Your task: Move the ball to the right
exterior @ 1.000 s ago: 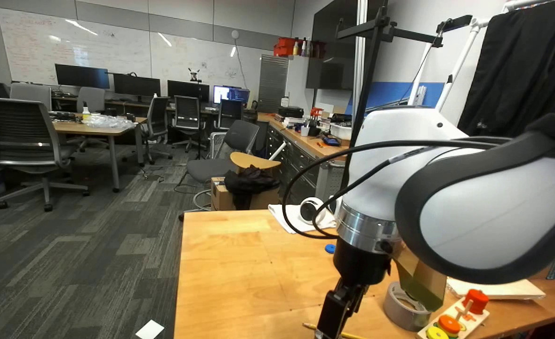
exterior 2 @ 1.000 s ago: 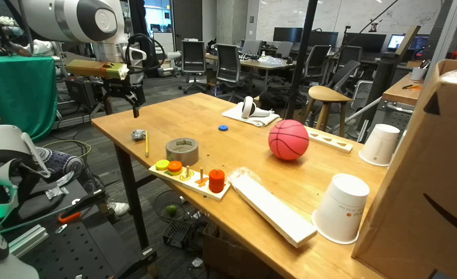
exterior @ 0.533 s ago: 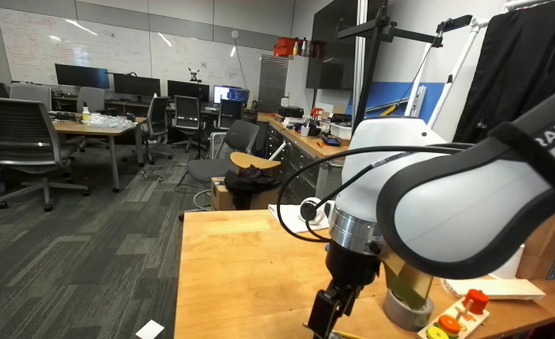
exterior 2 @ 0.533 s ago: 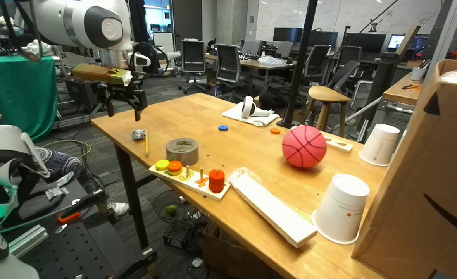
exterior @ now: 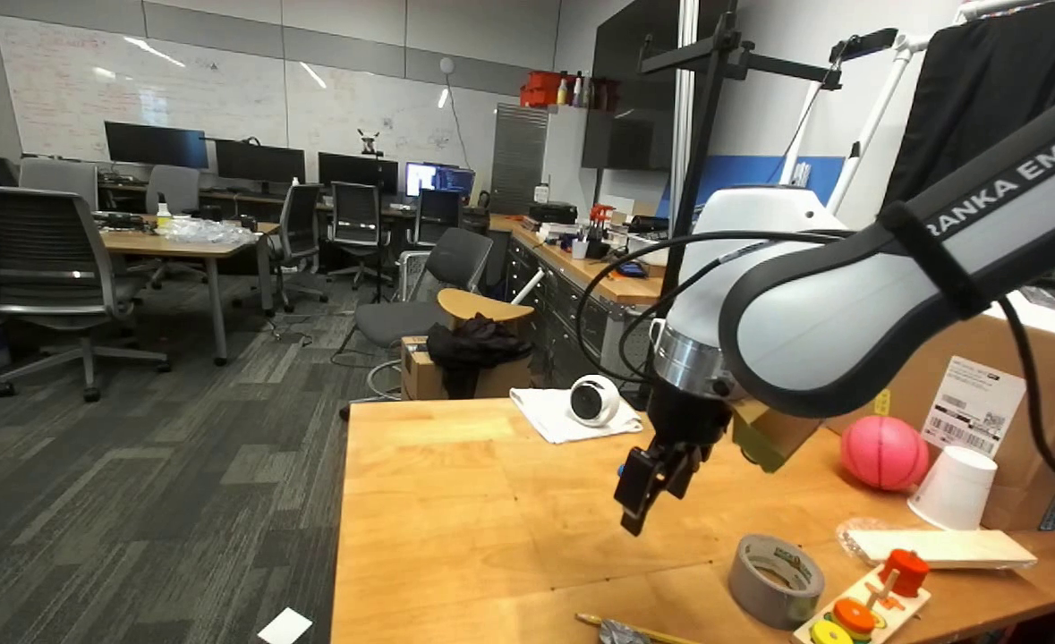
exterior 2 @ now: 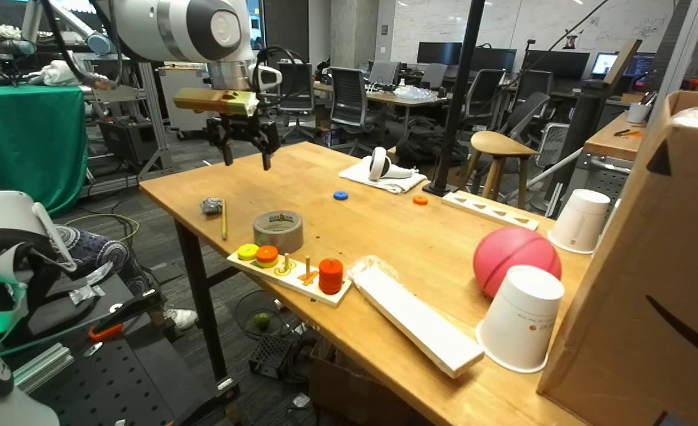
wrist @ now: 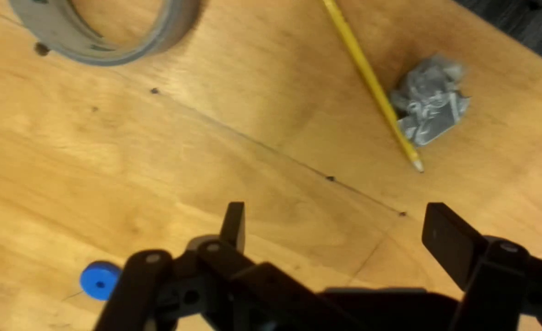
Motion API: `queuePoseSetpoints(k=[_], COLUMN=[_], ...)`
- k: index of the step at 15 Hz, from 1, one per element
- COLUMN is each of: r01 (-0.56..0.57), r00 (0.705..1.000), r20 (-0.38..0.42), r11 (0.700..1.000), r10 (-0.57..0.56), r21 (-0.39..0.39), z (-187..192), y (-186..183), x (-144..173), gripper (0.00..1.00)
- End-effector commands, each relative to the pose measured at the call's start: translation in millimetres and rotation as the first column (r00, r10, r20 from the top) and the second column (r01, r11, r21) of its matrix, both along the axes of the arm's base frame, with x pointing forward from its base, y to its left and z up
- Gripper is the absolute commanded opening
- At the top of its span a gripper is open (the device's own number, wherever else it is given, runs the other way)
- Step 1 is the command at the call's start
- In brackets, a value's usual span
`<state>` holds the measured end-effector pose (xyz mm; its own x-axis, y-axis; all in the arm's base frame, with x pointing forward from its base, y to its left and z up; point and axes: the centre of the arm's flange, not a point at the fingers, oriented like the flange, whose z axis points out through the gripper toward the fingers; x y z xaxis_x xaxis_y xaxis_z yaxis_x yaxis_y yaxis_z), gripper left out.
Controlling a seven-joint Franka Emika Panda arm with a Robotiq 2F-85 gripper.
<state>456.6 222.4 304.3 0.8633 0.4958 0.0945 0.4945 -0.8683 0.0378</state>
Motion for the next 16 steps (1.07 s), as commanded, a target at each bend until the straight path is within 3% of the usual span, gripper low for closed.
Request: queuePoseSetpoints(k=[1,6,7,16], r01=[0.051,0.125,0.098,0.117], r00=[0.998,0.992,0.995,0.993], r20=[0.025,0.040,0.035,0.031], r11=[0.997,0.985,0.990,0.987], r10=[-0.050,-0.121,-0.095,-0.114], r21=[-0.057,-0.119,-0.104,-0.108], z=[-1,-5,-9,-11], y=[-36,-95,-93,-100], x=[51,79,66,71], gripper=[1.00,1.00,1.00,1.00])
